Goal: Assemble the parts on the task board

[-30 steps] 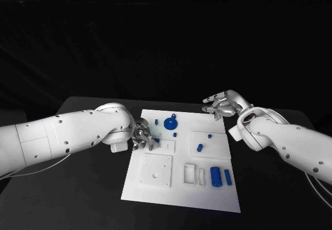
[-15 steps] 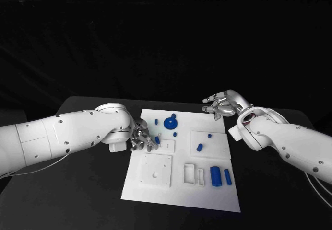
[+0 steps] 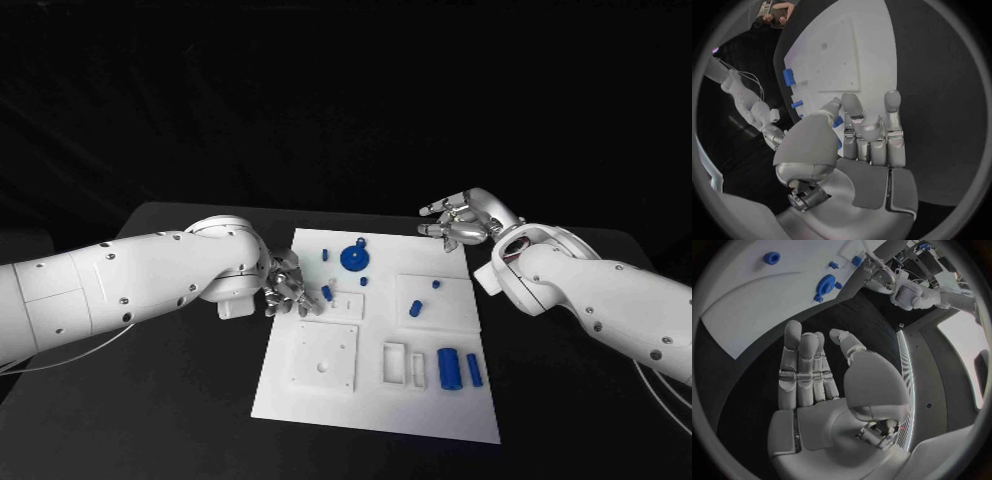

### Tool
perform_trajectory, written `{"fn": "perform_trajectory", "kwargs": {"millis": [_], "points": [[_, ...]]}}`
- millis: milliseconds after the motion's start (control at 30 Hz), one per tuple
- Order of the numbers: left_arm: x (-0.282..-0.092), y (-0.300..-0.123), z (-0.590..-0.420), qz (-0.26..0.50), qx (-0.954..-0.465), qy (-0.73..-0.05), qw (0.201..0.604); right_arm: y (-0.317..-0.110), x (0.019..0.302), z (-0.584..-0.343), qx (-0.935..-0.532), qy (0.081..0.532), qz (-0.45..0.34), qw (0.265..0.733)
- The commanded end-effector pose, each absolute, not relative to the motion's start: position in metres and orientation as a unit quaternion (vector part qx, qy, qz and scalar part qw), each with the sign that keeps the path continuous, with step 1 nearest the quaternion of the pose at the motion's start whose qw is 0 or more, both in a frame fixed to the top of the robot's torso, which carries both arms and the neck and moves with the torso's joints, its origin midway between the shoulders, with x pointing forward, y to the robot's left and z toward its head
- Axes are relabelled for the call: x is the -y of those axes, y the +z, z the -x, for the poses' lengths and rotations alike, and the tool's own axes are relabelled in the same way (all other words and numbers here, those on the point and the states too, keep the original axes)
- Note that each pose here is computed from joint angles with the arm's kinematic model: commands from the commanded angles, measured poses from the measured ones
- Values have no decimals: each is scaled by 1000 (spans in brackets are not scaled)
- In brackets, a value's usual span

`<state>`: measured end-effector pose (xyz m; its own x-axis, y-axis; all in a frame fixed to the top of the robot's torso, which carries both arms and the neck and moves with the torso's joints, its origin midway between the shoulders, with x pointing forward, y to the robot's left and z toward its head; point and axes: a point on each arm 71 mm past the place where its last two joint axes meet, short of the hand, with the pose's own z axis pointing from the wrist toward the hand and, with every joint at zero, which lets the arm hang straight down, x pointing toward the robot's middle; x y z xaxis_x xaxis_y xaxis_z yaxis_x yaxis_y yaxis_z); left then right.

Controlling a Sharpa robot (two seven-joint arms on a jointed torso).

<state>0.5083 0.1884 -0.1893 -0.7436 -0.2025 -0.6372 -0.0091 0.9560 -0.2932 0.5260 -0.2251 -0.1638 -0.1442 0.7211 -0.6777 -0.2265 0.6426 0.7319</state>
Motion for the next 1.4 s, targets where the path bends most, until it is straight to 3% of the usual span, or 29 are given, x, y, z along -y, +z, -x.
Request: {"fn": "perform_trajectory", "kwargs": {"millis": [33,533,800,1133,1400], "points": [[-191,-182,-510,89,-910,-179,364,-163,217,-523,-662,383,-159,624],[-231,-155,-520,206,-865,-261,375,-168,180,-508,-701,372,-118,597],[-252,-144,-526,272,-812,-301,419,-177,140,-492,-722,347,-46,597],[-257,-133,-529,317,-749,-347,467,-185,94,-471,-707,340,57,618],[-257,-129,-529,336,-724,-362,482,-191,72,-465,-694,331,81,635]]}}
